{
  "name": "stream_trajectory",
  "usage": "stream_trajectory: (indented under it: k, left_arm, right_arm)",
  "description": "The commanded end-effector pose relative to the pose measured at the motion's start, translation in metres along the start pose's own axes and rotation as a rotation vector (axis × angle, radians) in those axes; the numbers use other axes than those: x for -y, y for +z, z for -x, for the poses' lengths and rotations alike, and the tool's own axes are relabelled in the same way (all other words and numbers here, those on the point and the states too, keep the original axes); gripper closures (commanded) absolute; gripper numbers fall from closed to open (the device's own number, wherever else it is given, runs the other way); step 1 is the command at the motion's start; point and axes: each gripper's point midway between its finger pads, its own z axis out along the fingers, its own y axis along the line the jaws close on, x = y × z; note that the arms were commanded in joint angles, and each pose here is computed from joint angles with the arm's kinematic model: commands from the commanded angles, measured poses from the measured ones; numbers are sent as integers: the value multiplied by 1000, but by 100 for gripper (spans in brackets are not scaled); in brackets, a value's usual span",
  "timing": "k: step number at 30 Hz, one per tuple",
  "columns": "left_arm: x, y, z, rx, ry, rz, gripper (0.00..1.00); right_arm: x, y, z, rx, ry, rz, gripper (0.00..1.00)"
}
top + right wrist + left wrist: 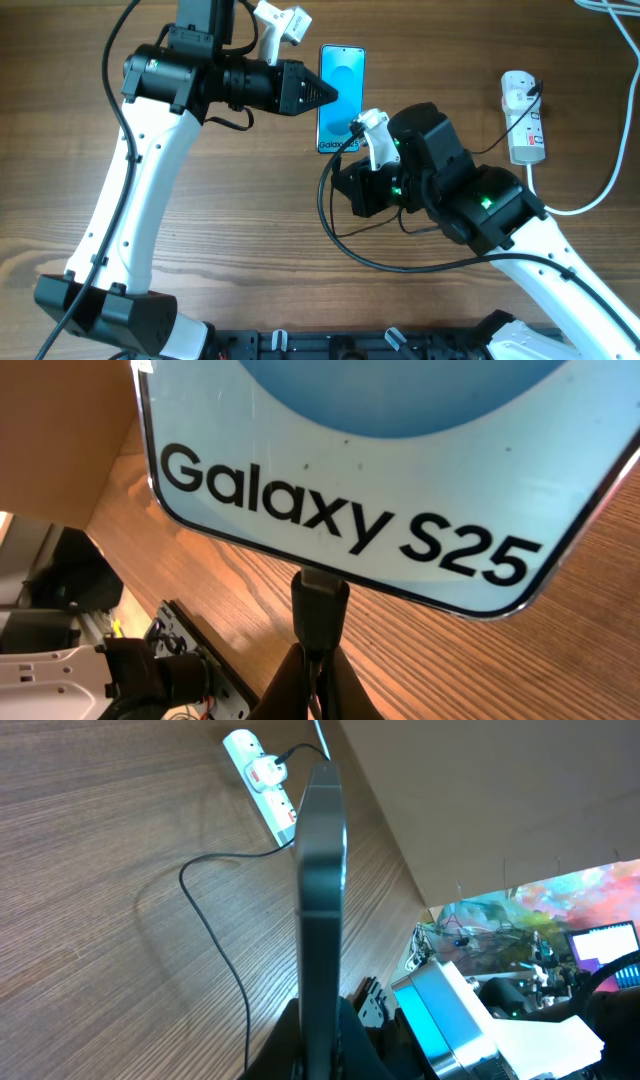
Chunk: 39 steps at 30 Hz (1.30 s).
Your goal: Plug charger to phone and switch on socket
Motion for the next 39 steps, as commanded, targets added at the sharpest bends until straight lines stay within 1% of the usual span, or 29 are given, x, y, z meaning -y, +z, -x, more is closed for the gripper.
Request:
stream_trajectory:
  k: [1,23,30,35,39]
  left_arm:
    - [18,-8,4,28,95,-26,96]
    - [19,-8,5,32,105,-28,96]
    - [27,0,1,12,147,-39,96]
    - [15,1,1,12,139,31,96]
    - [13,1,5,26,153,44,96]
  right_arm:
    - [-4,-2,3,10,-14,12,96]
    - [1,3,1,-5,-13,-7,96]
    - [2,6,1,-11,-19,-10,96]
    - [5,6,0,-13,-15,-26,96]
    - [7,6,-3,-27,-13,-32,96]
